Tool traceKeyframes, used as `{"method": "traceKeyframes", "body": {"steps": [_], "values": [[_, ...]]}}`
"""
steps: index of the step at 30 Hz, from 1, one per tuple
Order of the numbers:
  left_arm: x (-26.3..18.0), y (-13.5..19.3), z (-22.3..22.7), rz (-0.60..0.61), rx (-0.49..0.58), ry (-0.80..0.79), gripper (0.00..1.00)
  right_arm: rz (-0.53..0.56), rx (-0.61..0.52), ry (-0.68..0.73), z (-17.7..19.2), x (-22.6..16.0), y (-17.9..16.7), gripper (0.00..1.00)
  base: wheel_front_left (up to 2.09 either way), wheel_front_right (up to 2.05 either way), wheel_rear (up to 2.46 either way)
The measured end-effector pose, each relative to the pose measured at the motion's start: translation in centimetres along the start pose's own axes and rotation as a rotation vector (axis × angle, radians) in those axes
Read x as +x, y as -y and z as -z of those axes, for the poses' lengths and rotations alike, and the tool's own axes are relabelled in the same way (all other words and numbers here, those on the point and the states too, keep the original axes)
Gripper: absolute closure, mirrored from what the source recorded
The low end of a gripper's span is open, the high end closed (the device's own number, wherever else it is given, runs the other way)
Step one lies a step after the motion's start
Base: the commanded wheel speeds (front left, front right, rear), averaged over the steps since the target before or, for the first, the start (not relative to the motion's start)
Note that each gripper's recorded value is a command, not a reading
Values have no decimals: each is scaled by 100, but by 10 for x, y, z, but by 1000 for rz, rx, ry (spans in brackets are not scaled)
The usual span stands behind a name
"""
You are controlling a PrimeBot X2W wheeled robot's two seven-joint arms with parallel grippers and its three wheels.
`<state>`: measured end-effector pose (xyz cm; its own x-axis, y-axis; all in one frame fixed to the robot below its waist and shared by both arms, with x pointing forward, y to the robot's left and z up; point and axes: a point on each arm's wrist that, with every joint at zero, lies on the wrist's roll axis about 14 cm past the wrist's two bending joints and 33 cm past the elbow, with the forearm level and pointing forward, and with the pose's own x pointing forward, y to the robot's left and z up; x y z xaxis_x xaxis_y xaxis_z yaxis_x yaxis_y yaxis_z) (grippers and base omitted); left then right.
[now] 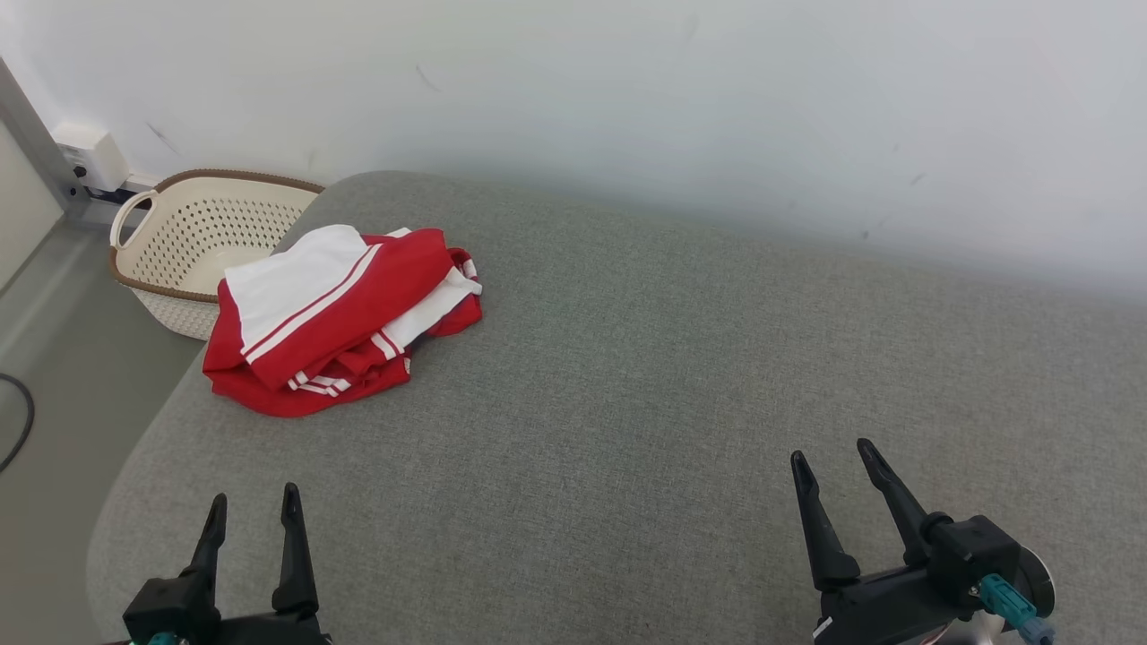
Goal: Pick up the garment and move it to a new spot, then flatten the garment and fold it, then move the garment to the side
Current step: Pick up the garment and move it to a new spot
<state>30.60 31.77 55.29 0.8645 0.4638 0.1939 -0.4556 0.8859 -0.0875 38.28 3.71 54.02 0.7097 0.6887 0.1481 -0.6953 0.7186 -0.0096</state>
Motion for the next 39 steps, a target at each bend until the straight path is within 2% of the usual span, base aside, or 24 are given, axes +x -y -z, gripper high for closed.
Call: {"method": "traceKeyframes", "body": {"steps": [13,23,27,30,39], "values": [[4,4,-3,8,-7,10,0,-6,-2,-7,2,-2,0,0,0,0,0],[77,15,-114,82,50,246,0,-1,4,-9,4,2,8,0,0,0,0],[112,16,-114,112,67,155,0,6,0,-13,7,4,15,0,0,0,0],[138,12,-96,113,80,35,0,15,4,-19,10,4,21,0,0,0,0],[167,-5,14,66,53,-423,0,50,13,-61,31,1,43,0,0,0,0]]}}
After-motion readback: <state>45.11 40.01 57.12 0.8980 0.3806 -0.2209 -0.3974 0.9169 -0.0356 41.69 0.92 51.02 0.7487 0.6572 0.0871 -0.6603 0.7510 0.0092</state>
